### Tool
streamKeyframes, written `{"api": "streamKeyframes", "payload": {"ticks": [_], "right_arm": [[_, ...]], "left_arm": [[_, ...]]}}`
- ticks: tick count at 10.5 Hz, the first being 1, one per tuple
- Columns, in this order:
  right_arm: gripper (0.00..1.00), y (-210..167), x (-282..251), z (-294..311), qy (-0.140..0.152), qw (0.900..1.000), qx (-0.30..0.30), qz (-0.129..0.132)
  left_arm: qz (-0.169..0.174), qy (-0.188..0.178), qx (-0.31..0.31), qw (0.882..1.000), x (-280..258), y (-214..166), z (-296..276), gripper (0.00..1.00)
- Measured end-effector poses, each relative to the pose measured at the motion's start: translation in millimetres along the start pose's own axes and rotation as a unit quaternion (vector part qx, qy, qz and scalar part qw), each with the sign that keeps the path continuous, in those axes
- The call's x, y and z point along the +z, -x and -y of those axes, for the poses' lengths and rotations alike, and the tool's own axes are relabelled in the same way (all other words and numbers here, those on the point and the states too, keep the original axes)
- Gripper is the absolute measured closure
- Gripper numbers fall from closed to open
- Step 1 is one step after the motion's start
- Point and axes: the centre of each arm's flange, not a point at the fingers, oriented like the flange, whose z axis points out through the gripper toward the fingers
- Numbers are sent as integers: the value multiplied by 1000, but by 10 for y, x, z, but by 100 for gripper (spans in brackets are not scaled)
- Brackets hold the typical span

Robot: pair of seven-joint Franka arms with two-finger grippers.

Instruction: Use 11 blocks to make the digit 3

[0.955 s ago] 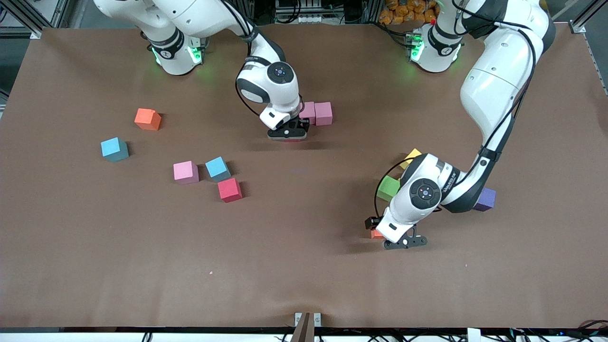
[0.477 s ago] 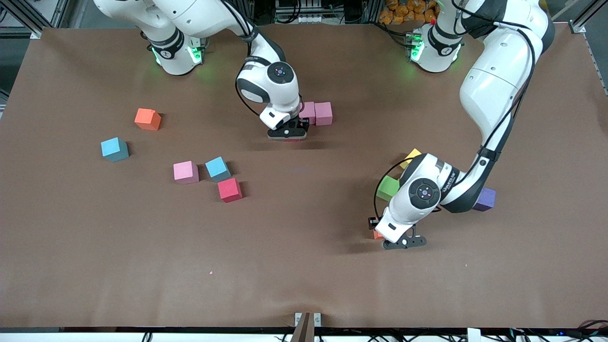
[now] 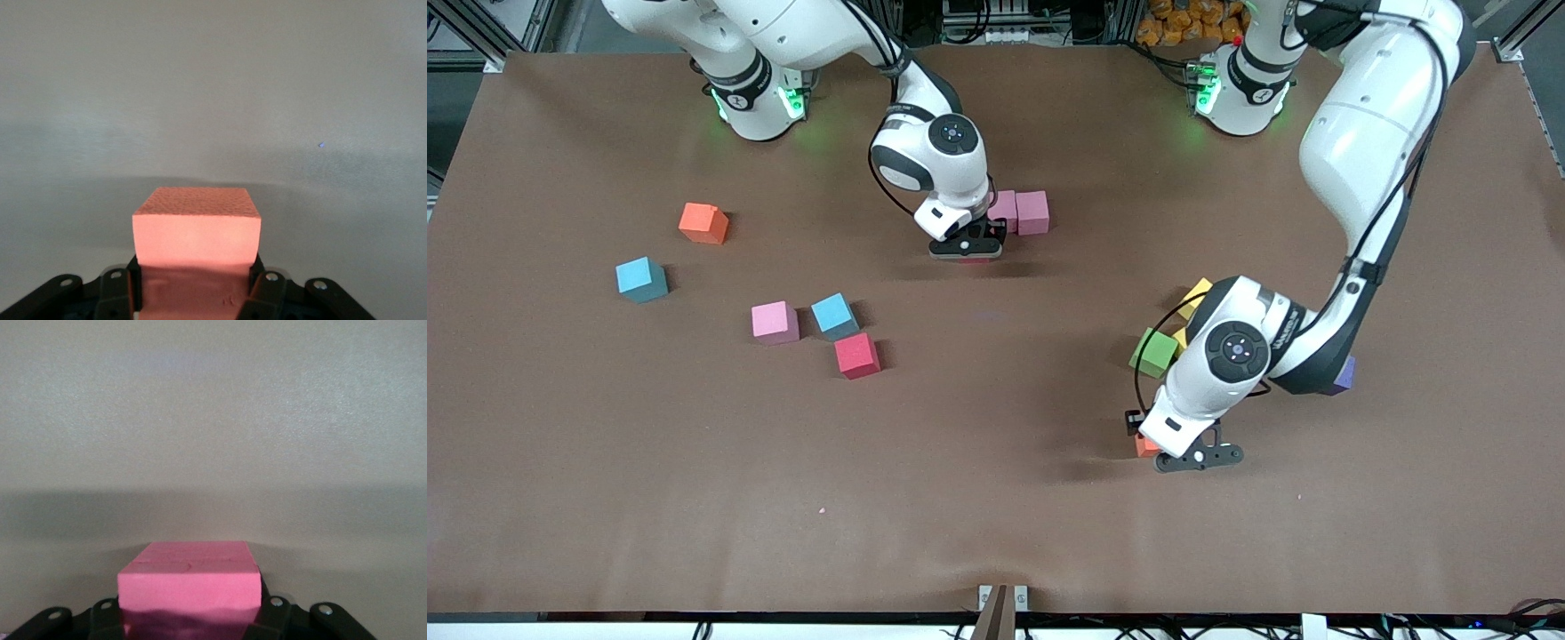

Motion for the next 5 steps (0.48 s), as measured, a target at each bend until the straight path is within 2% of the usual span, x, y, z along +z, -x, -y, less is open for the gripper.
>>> {"api": "streamKeyframes", "payload": {"ticks": [5], "right_arm": [[34,26,12,2,4,1000,-12,-4]], "left_arm": [[42,-46,-30,998,-1205,116,215,44]]}}
